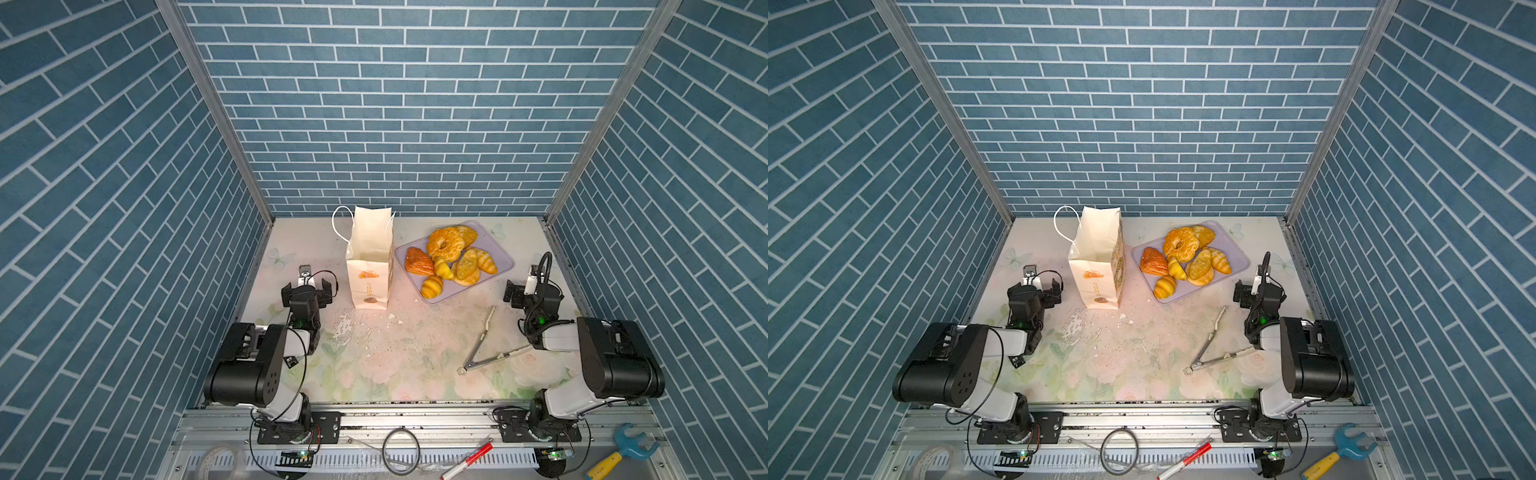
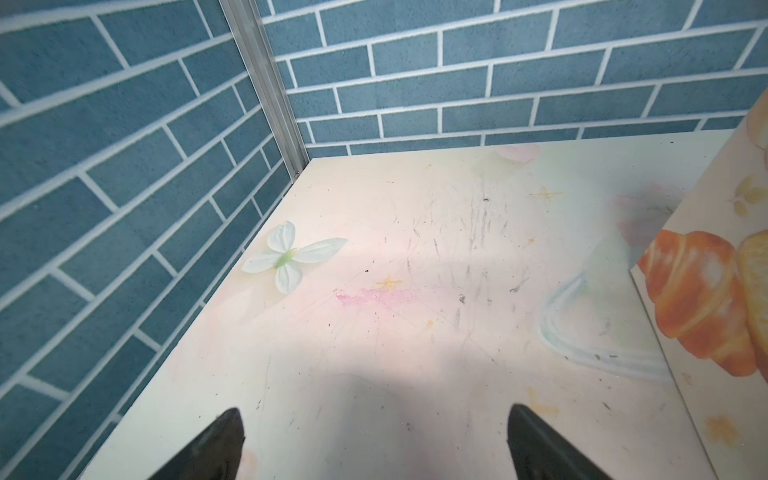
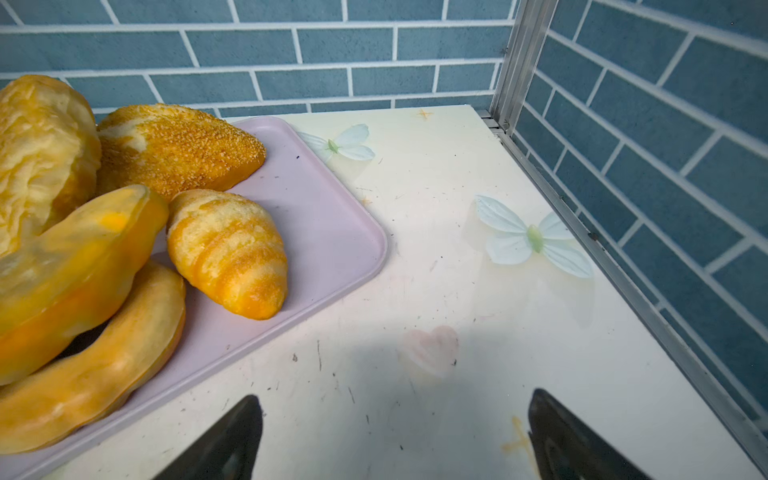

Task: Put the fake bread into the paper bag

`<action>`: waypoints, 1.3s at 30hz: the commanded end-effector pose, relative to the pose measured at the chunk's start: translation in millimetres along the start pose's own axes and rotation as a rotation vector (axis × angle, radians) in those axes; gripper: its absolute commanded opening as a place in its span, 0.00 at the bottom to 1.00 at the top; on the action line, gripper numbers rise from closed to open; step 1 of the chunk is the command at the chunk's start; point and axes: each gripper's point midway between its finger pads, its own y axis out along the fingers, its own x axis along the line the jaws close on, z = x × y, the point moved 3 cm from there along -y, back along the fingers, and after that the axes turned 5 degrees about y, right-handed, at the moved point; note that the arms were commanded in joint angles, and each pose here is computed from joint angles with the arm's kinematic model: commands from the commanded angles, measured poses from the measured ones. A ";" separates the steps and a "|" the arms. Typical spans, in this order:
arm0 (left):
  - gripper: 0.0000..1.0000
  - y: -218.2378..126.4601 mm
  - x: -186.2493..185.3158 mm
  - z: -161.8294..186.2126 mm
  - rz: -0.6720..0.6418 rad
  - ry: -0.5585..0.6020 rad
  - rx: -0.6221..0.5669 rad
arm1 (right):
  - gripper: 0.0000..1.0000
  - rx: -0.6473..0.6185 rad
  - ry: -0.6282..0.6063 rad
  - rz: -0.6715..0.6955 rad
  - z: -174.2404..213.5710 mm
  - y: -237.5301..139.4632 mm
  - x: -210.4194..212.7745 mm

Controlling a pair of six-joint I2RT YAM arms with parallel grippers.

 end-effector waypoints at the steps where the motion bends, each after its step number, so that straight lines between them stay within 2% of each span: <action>1: 1.00 2.5 -1.3 -2.0 -0.003 0.008 0.004 | 0.99 -0.019 -0.032 -0.048 -4.4 -1.1 6.1; 28: 1.00 2.7 -1.5 -2.2 -0.002 0.008 0.005 | 0.99 -0.020 0.014 0.030 -7.4 0.6 -8.6; 34: 0.99 -9.3 12.7 -22.8 -0.031 -0.026 0.003 | 0.94 -0.039 0.020 0.056 -39.4 -23.3 -10.1; 39: 1.00 -38.0 42.4 -63.3 -0.009 -0.148 0.053 | 0.92 0.002 0.054 0.038 -88.6 -56.9 -1.7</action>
